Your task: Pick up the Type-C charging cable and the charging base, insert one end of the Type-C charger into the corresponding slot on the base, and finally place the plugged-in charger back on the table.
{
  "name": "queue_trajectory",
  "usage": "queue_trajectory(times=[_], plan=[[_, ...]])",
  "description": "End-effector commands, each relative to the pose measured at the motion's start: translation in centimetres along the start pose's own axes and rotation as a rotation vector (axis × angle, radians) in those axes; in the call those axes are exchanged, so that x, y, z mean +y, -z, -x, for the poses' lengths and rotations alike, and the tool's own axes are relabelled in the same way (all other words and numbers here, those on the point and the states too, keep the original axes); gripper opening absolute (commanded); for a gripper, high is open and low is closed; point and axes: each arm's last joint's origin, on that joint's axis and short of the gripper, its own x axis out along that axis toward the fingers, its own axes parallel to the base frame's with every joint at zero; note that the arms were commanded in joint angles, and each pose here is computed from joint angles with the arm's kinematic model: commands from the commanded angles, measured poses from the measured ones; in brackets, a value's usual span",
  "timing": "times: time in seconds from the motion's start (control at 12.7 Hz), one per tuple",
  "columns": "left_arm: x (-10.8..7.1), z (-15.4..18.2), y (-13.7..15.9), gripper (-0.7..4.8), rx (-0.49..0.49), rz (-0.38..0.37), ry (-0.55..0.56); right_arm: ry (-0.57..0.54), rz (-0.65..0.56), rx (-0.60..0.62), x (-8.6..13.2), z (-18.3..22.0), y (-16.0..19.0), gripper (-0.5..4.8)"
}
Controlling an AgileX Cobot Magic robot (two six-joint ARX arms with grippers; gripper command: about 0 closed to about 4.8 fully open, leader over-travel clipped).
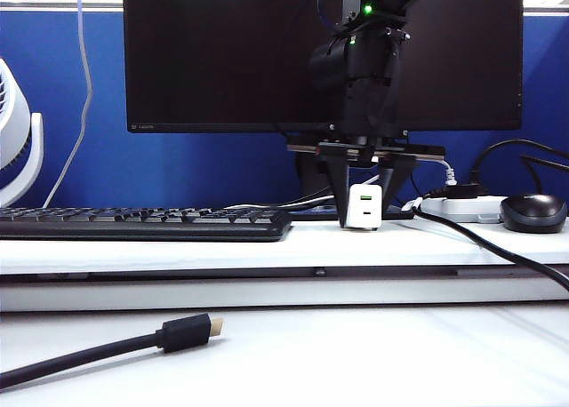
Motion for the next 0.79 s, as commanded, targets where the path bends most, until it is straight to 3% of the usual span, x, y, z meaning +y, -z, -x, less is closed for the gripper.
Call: queue_trajectory(times=[0.08, 0.16, 0.24, 0.39, 0.79], plan=[[0.1, 0.1, -0.2, -0.06, 0.003, 0.004, -0.002, -0.007, -0.002, 0.060, 0.1, -1.3, 0.1, 2.03], [0.1, 0.1, -0.2, -0.06, 0.002, 0.003, -0.002, -0.013, -0.001, 0.049, 0.1, -0.9, 0.0, 2.06], [0.1, 0.1, -0.2, -0.06, 0.002, 0.004, -0.002, -0.033, 0.003, 0.006, 0.4, 0.5, -0.4, 2.65], [0.1, 0.1, -0.2, -0.06, 0.002, 0.004, -0.002, -0.048, 0.010, -0.136, 1.0, 3.4, -1.5, 2.71], [0.2, 0.2, -0.5, -0.05, -0.008, 0.026, -0.006, 0.003, 0.030, -0.085, 0.8, 1.8, -1.6, 2.51]])
